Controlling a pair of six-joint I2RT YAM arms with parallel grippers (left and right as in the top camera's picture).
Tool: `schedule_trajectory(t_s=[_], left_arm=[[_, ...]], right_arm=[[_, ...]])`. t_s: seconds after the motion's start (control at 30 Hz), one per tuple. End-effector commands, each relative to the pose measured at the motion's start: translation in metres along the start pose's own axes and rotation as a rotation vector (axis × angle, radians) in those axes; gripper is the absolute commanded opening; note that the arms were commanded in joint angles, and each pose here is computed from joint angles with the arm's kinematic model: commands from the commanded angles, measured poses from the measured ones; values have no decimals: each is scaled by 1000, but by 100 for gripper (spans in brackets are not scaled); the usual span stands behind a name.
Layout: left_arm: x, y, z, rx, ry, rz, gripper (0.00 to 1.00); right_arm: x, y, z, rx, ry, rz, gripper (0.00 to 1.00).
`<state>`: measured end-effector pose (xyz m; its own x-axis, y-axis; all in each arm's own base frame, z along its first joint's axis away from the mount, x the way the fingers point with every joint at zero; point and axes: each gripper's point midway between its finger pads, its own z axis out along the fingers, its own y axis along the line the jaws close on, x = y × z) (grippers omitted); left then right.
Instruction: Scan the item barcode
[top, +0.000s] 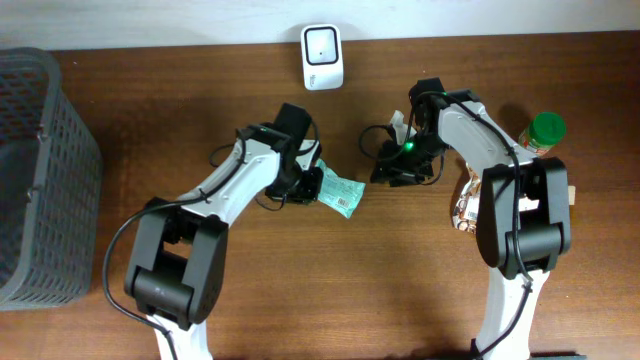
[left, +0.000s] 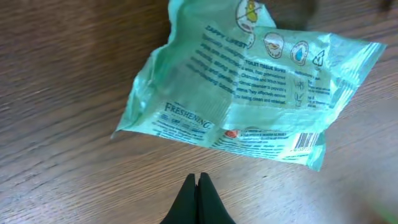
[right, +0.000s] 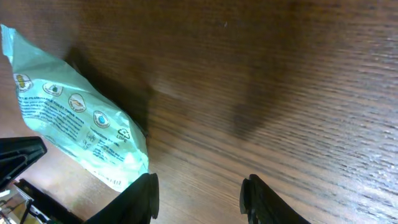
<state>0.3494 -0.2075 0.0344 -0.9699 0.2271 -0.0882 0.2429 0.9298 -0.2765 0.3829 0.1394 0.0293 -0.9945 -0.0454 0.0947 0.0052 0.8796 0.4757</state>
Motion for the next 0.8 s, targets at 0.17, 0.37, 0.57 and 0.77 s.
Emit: schedule_trajectory(t_s=[0.17,0.37,0.57,0.77], left_arm=[[-30,12,22,-102,-112,27,0],[-71,6,15,-88,-281,57,4],[-101,18,1,-161,-413,49,0],[-127,81,-64,-127,-491,-139,0]], right_arm=[[2,7,-2,18,-4,-35,42],[-10,45,13,-34,-59,-153,42],[6,83,48,-20,-36,-122,33],[13,81,60,21,-34,-116,29]])
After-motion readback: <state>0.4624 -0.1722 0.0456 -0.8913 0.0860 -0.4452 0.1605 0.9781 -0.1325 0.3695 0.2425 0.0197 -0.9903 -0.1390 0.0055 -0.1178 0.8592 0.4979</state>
